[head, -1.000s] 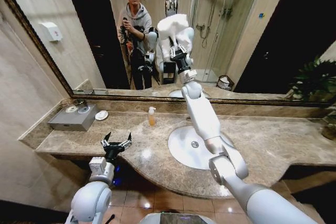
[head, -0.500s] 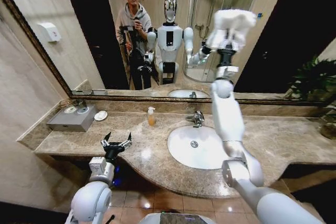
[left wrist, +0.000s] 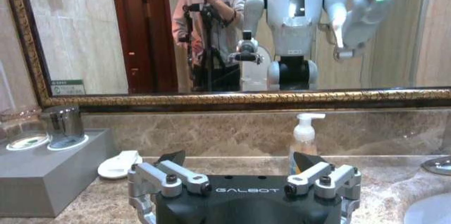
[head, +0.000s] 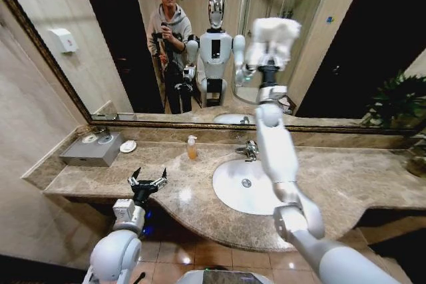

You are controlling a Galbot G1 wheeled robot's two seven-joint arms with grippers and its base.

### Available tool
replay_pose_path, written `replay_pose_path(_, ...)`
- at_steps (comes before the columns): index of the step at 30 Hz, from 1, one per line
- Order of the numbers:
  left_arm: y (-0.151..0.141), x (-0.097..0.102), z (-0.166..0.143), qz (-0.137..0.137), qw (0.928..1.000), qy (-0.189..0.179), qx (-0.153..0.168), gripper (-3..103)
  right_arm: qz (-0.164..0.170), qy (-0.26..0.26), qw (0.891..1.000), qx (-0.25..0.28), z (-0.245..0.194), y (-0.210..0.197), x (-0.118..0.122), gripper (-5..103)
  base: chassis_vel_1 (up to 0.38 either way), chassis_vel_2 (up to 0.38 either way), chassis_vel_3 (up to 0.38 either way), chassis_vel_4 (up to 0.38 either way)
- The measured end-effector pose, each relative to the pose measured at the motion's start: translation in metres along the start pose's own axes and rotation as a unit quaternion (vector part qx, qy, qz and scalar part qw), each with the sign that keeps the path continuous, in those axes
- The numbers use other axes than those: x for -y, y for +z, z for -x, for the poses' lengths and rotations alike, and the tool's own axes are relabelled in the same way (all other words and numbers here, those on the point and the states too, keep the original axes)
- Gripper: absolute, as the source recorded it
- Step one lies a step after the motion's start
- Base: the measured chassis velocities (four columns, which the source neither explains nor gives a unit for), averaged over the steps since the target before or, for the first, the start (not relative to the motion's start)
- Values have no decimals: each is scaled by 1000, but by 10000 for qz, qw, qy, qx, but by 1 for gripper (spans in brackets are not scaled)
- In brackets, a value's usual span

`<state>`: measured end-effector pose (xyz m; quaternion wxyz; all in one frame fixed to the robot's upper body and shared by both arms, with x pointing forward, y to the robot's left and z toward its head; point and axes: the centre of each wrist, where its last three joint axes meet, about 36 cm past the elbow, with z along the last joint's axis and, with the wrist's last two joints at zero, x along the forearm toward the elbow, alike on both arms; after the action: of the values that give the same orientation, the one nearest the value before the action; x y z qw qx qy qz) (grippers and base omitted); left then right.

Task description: Pick up the towel from the sink counter and wipe the mirror surface.

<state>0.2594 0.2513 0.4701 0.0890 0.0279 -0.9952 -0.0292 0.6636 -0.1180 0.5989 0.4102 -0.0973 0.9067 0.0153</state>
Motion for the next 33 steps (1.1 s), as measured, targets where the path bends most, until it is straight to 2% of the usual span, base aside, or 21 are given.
replay_pose_path(1, 0, 0, 0, 0, 10000, 0, 0, 100, 30, -360, 9993, -45, -3, 6, -18, 9, 0, 0, 0, 0)
replay_pose_path(3, 0, 0, 0, 0, 10000, 0, 0, 100, 26, -531, 9985, -84, -4, 10, -24, 9, 0, 0, 0, 0)
replay_pose_path(4, 0, 0, 0, 0, 10000, 0, 1, 100, 4, -904, 9958, -129, -7, 17, -35, 9, 0, 0, 0, 0)
replay_pose_path(7, 0, 0, 0, 0, 10000, 0, 0, 100, -42, -1256, 9919, -181, -10, 24, -47, 9, 0, 0, 0, 0)
replay_pose_path(11, 0, 0, 0, 0, 10000, -1, 0, 100, -119, -1189, 9926, -206, -11, 27, -45, 9, 0, 0, 0, 0)
replay_pose_path(13, 0, 0, 0, -1, 10000, 0, 0, 100, -184, -738, 9969, -220, -8, 25, -34, 9, 0, 0, 0, 0)
replay_pose_path(16, 0, 0, 0, 0, 10000, 0, 0, 100, -197, -442, 9986, -199, -8, 22, -26, 9, 0, 0, 0, 0)
replay_pose_path(17, 0, 0, 0, 0, 10000, 1, 0, 100, -246, -185, 9994, -186, -11, 21, -15, 9, 0, 0, 0, 0)
replay_pose_path(18, 0, 0, 0, 0, 10000, 1, 0, 100, -246, -185, 9994, -186, -11, 21, -15, 9, 0, 0, 0, 0)
replay_pose_path(20, 0, 0, 0, 0, 10000, -1, 0, 100, -356, 107, 9991, -184, -16, 19, 5, 9, 0, 0, 0, 0)
replay_pose_path(21, 0, 0, 0, 0, 10000, 0, 0, 100, -473, 420, 9978, -182, -21, 18, 28, 9, 0, 0, 0, 0)
replay_pose_path(22, 0, 0, 0, 0, 10000, 0, 0, 100, -473, 420, 9978, -182, -21, 18, 28, 9, 0, 0, 0, 0)
replay_pose_path(24, 0, 0, 0, 0, 10000, 0, -1, 100, -723, 1058, 9916, -195, -25, 12, 73, 9, 0, 0, 0, 0)
replay_pose_path(25, 0, 0, 0, 0, 10000, 0, -1, 100, -723, 1058, 9916, -195, -25, 12, 73, 9, 0, 0, 0, 0)
replay_pose_path(28, 0, 0, 0, 0, 10000, 0, 0, 100, -953, 1721, 9799, -328, -29, 5, 116, 9, 0, 0, 0, 0)
replay_pose_path(29, 0, 0, 0, 0, 10000, 0, 0, 100, -953, 1721, 9799, -328, -29, 5, 116, 9, 0, 0, 0, 0)
replay_pose_path(31, 0, 0, 0, 0, 10000, 1, 0, 100, -929, 1969, 9751, -429, -32, 3, 132, 9, 0, 0, 0, 0)
replay_pose_path(33, 0, 0, 0, 0, 10000, 0, 0, 100, -843, 2015, 9746, -500, -35, 4, 133, 9, 0, 0, 0, 0)
